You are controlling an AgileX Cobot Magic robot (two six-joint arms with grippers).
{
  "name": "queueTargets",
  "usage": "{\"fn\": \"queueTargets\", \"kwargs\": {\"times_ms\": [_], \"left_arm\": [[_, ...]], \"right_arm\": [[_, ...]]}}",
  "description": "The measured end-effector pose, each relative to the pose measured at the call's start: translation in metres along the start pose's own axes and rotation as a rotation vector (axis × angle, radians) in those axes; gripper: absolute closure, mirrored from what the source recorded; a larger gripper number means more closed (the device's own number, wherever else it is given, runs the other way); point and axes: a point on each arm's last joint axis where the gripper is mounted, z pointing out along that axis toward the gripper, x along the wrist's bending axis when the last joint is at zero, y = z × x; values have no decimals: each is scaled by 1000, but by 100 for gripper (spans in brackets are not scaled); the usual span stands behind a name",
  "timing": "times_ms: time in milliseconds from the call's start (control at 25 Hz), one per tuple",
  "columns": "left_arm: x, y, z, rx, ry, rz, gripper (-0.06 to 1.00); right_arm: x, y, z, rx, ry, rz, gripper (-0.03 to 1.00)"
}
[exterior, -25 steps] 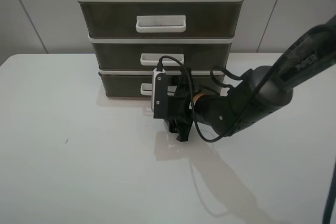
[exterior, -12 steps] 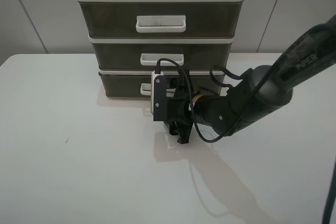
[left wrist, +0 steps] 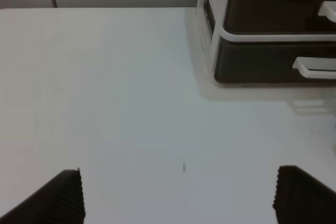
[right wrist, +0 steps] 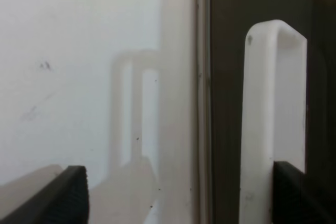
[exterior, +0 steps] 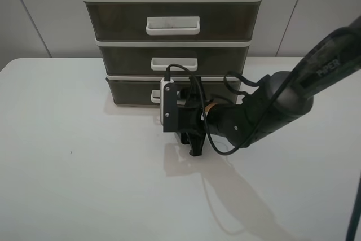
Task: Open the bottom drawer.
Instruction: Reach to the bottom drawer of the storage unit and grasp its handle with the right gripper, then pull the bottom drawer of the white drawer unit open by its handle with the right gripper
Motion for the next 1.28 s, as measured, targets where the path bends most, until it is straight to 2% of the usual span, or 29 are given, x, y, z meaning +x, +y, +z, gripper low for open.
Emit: {"fn": "queueTargets", "kwargs": {"times_ms": [80,200,440,800,1280], "left_arm": [[0,0,0,0,0,0,20],[0,0,0,0,0,0,20],[0,0,0,0,0,0,20],[0,0,0,0,0,0,20],[0,0,0,0,0,0,20]], "right_arm": [[0,0,0,-1,-4,0,33],[-2,1,0,-6,-23,3,46],[-8,2,0,-15,-65,15,86],[-8,1,-5,-9,-55,18,86],[6,7,-37,-5,28,6,86]]}}
